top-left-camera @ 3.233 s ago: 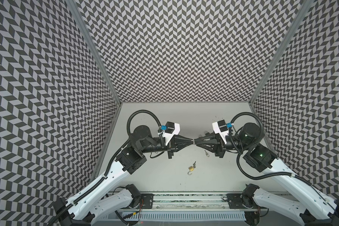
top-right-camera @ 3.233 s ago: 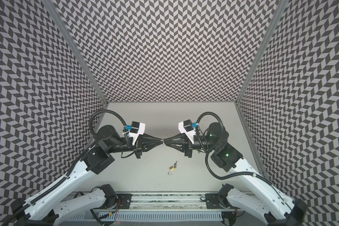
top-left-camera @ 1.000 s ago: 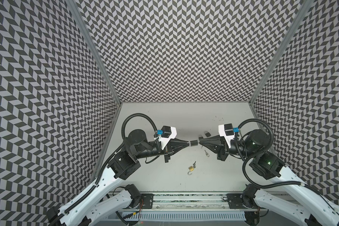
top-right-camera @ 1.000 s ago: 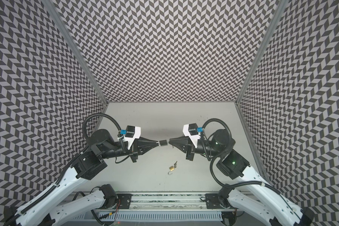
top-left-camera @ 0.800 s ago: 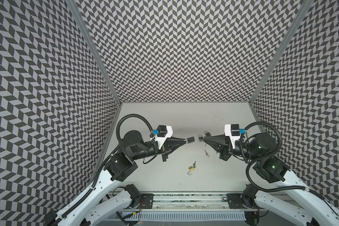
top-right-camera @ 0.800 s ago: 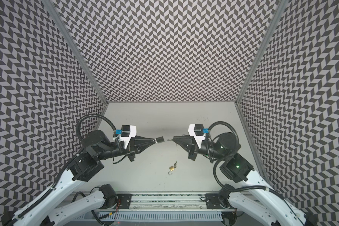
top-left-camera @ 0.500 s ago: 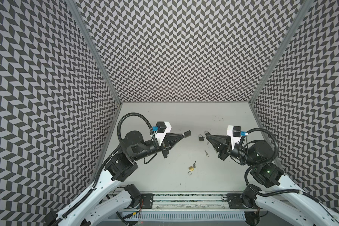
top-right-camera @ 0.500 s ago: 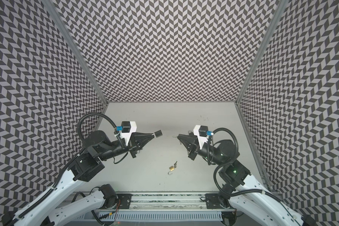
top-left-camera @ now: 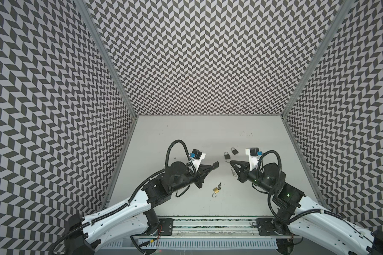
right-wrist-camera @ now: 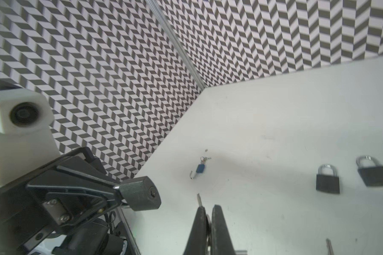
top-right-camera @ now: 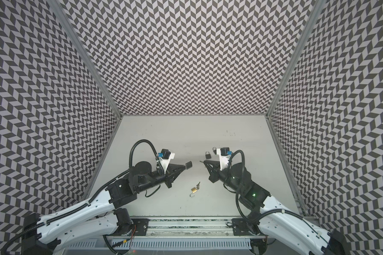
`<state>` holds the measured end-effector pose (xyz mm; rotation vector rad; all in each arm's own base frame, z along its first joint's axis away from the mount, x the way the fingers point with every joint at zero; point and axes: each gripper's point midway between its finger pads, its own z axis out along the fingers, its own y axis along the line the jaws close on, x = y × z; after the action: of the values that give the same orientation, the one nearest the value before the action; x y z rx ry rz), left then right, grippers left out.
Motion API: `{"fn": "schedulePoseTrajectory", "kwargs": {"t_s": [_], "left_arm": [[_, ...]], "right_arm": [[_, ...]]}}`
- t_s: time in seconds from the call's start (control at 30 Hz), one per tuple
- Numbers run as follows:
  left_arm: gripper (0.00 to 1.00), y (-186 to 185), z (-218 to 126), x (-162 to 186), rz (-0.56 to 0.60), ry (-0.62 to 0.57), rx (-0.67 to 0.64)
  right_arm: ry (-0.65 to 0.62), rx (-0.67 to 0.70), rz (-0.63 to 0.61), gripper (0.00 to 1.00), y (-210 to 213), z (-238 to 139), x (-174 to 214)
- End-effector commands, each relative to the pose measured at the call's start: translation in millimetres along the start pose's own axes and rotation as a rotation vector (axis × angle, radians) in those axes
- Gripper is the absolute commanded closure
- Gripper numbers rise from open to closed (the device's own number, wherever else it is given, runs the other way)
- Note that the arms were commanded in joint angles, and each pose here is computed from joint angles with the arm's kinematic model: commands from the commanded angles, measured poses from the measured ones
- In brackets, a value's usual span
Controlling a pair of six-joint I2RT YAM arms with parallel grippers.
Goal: Lock with the key
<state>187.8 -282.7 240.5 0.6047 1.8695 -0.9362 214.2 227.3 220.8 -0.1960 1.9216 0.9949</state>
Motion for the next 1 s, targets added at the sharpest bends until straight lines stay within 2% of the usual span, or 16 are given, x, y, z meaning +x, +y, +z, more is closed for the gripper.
{"fn": "schedulePoseTrajectory", "kwargs": {"t_s": [0.0,0.1,0.27,0.6,0.97], "left_arm": [[1.0,6.2,2.5,-8.6,-0.131,-0.112,-0.015],[1.0,19.3,5.0,8.1,-0.181,-0.11,-0.047],[1.0,33.7,4.7,23.6,-0.217,-0.095,-0.066],[1.0,54.5,-6.7,29.5,-0.256,-0.103,-0.086],[1.0,53.2,-6.9,29.8,-0.247,-0.093,-0.074]], "right_arm": [[0.009,0.14,0.157,1.0,-29.4,-2.9,23.0],[0.057,0.212,0.231,1.0,-53.0,-2.3,53.2],[0.109,0.221,0.29,1.0,-67.0,7.6,83.5],[0.085,0.283,0.329,1.0,-84.0,28.0,92.3],[0.152,0.36,0.293,1.0,-101.9,52.3,110.5]]}}
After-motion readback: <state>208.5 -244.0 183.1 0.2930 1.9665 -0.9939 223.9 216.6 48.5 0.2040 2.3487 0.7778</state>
